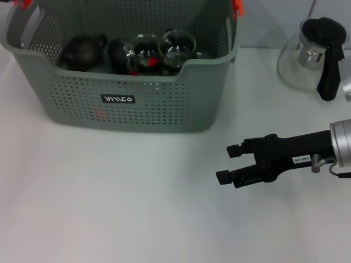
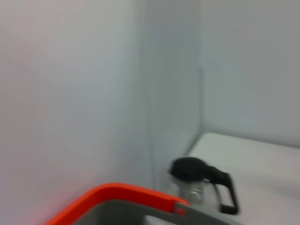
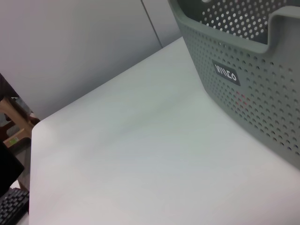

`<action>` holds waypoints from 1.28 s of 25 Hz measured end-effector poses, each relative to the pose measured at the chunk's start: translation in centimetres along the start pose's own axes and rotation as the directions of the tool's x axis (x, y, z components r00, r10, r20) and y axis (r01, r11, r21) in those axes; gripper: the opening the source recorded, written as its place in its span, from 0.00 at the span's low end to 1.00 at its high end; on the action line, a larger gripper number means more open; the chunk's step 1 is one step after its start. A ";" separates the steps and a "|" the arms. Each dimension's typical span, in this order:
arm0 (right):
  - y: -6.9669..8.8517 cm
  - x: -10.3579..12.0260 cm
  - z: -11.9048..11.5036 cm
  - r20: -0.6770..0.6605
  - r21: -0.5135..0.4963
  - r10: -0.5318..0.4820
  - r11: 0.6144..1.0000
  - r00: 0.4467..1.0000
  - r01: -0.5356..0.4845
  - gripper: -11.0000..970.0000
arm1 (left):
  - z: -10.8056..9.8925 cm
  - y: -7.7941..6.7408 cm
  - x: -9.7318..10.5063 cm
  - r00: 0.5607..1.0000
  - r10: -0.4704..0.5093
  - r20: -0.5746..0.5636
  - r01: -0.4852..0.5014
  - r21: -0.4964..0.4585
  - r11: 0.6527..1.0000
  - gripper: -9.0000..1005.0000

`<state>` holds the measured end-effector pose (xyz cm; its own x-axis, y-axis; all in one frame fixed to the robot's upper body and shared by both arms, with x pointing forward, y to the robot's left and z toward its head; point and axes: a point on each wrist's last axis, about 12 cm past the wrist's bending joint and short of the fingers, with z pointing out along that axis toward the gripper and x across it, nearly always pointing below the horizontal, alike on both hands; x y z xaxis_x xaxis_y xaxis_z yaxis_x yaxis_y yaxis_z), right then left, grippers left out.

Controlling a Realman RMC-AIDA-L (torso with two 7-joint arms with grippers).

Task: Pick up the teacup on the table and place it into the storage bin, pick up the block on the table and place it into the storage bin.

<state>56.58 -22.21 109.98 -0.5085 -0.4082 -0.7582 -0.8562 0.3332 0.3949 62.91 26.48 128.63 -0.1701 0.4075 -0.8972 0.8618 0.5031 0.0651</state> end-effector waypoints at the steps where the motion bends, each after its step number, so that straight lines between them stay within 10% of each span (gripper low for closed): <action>1: 0.0 -0.1 0.0 -0.001 0.000 -0.002 1.000 1.000 0.002 0.97 | 0.4 0.5 0.1 1.000 -0.016 0.008 0.016 -0.022 1.000 0.21; 10: 0.1 -0.1 0.0 -0.012 -0.014 -0.010 1.000 1.000 0.010 0.97 | 3.7 1.8 0.4 0.997 -0.073 -0.010 0.071 -0.132 0.989 0.22; 21: 0.1 -0.2 -0.2 -0.009 -0.018 -0.020 1.000 1.000 0.020 0.97 | 2.2 1.9 -0.4 0.999 -0.051 0.014 0.052 -0.181 0.982 0.68; 32: 1.1 -1.6 -1.3 0.065 -0.054 -0.172 0.983 0.983 0.175 0.97 | -6.3 -5.1 5.3 0.954 -0.070 0.291 0.003 0.225 0.974 0.87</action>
<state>56.37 -22.29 112.34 -0.3468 -0.4030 -0.8470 -0.9357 0.2104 0.2830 54.55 30.88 126.32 -0.0834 0.1320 -0.9877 0.9468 0.3197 -0.0372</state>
